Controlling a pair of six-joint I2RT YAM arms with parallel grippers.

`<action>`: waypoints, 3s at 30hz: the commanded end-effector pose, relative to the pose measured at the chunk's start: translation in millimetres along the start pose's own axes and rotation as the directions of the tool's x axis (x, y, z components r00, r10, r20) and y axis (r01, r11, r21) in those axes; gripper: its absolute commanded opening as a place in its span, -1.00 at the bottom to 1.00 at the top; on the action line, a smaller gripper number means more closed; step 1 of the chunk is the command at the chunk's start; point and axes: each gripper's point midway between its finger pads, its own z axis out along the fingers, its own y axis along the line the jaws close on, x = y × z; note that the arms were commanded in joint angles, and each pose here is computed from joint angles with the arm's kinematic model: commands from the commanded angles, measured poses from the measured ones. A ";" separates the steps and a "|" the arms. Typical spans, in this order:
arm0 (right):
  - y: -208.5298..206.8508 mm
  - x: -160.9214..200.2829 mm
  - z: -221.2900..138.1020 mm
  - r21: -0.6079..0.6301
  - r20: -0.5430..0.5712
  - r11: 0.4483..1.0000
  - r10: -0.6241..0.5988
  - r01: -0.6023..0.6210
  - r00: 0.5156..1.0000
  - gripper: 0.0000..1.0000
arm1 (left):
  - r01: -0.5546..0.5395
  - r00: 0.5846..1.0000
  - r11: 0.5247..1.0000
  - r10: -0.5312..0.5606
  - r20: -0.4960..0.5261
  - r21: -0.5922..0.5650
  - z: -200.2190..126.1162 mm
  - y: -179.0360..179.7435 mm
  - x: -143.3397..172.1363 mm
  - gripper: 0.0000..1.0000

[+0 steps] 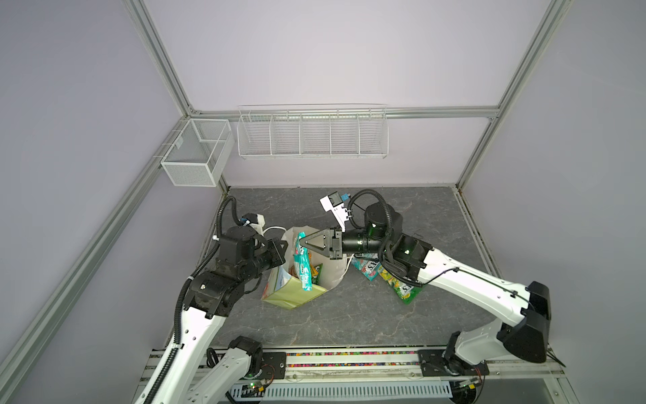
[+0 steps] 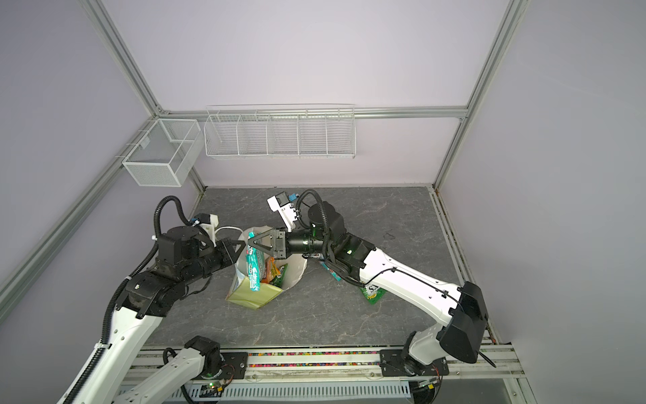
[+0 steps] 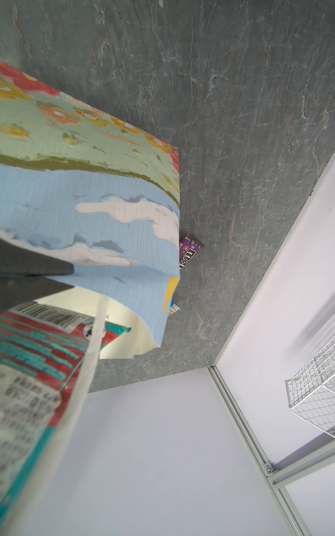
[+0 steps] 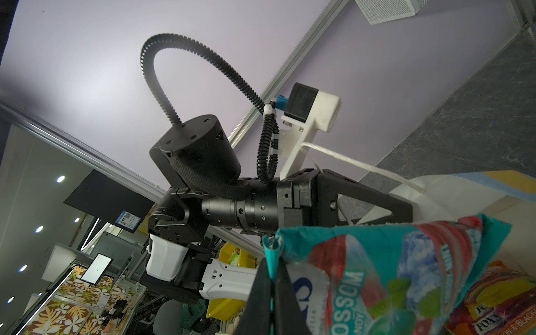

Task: Place the snacks into the paper bag
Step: Place the snack in the paper bag.

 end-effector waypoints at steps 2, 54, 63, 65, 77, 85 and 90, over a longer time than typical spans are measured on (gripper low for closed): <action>23.4 -14.6 0.4 -0.069 0.047 0.997 -0.033 0.036 0.998 -0.87 | -0.012 1.000 0.999 0.011 0.028 0.031 -6.7 -7.0 -4.3 -1.00; -11.6 -3.7 -63.1 0.294 0.052 0.948 -0.141 0.120 0.989 0.45 | -0.009 0.999 0.999 0.008 0.033 0.031 -5.7 -7.1 -5.7 -1.00; -41.7 3.1 -98.5 0.452 0.072 0.888 -0.127 0.081 0.989 0.64 | -0.008 0.999 0.999 0.006 0.036 0.033 -6.0 -8.3 -7.3 -1.00; -47.9 4.3 -105.8 0.484 0.075 0.872 -0.126 0.075 0.989 0.64 | -0.008 0.999 0.999 0.007 0.035 0.031 -5.4 -8.0 -7.3 -1.00; -81.7 24.3 -149.4 0.623 0.087 0.782 -0.095 0.020 0.992 0.73 | -0.007 0.999 1.000 0.006 0.033 0.029 -4.6 -7.7 -7.1 -1.00; -101.5 44.6 -162.5 0.664 0.061 0.748 -0.053 -0.001 0.997 0.71 | -0.003 0.999 1.000 0.002 0.033 0.029 -4.2 -7.4 -7.1 -1.00; -106.5 53.9 -163.9 0.659 0.058 0.752 -0.029 -0.016 0.998 0.67 | 0.003 1.000 1.000 -0.004 0.029 0.028 -3.1 -6.5 -6.0 -1.00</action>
